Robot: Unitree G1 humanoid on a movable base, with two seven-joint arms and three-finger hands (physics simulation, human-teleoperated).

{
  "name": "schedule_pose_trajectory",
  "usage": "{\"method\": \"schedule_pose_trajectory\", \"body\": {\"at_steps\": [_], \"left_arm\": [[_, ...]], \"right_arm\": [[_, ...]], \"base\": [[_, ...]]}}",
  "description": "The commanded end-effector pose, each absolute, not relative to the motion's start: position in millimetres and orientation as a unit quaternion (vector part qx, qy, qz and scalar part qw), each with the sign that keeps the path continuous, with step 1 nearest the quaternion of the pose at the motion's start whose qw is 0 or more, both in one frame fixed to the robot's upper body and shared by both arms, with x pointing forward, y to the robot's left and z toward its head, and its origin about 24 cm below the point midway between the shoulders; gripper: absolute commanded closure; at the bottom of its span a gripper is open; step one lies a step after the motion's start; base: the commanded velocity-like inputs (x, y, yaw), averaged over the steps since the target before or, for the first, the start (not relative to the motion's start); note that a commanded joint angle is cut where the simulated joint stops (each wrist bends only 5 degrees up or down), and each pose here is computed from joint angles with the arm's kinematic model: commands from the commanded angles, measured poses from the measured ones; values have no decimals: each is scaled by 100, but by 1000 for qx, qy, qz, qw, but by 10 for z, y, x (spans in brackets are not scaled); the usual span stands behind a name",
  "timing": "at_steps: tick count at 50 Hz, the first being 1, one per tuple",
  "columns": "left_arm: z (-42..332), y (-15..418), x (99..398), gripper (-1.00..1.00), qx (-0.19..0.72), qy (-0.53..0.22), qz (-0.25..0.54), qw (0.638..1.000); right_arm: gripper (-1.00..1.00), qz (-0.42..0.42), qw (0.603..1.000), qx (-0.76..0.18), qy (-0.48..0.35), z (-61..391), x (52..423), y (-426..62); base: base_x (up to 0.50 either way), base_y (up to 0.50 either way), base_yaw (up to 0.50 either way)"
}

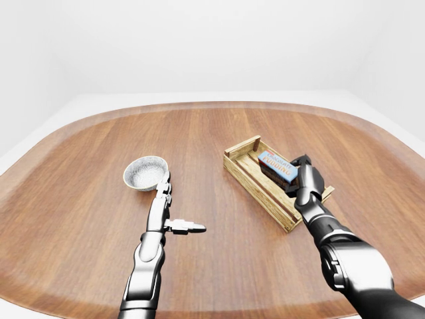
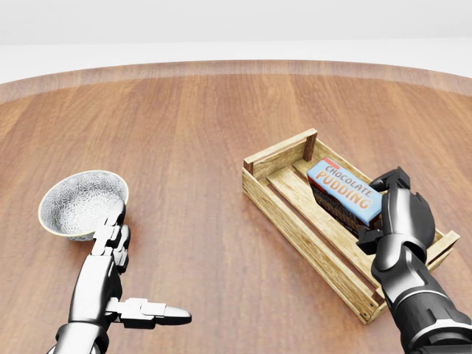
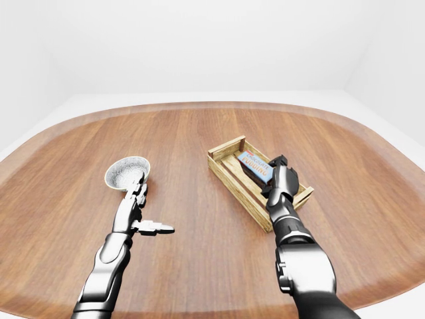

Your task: Pick up the chocolate pudding and put it in the tray.

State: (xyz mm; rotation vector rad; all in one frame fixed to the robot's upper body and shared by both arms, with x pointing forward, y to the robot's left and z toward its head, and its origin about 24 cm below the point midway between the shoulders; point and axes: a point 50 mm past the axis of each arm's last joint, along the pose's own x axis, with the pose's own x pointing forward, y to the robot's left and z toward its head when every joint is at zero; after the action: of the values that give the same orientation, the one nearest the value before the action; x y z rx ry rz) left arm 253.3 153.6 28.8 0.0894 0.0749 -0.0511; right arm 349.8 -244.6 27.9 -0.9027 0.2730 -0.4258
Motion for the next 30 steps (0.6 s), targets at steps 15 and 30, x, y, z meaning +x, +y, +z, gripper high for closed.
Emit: {"method": "schedule_pose_trajectory", "body": {"at_steps": [15, 30], "left_arm": [[290, 1536, 2532, -100, 27, 40, -31, 998], [292, 1533, 2530, -100, 28, 40, -32, 998]], "right_arm": [[100, -200, 866, -437, 137, 230, 3462, -2458], [100, -198, 862, -443, 146, 179, 3419, -2488]], "base": [[0, 0, 0], [0, 0, 0]]}}
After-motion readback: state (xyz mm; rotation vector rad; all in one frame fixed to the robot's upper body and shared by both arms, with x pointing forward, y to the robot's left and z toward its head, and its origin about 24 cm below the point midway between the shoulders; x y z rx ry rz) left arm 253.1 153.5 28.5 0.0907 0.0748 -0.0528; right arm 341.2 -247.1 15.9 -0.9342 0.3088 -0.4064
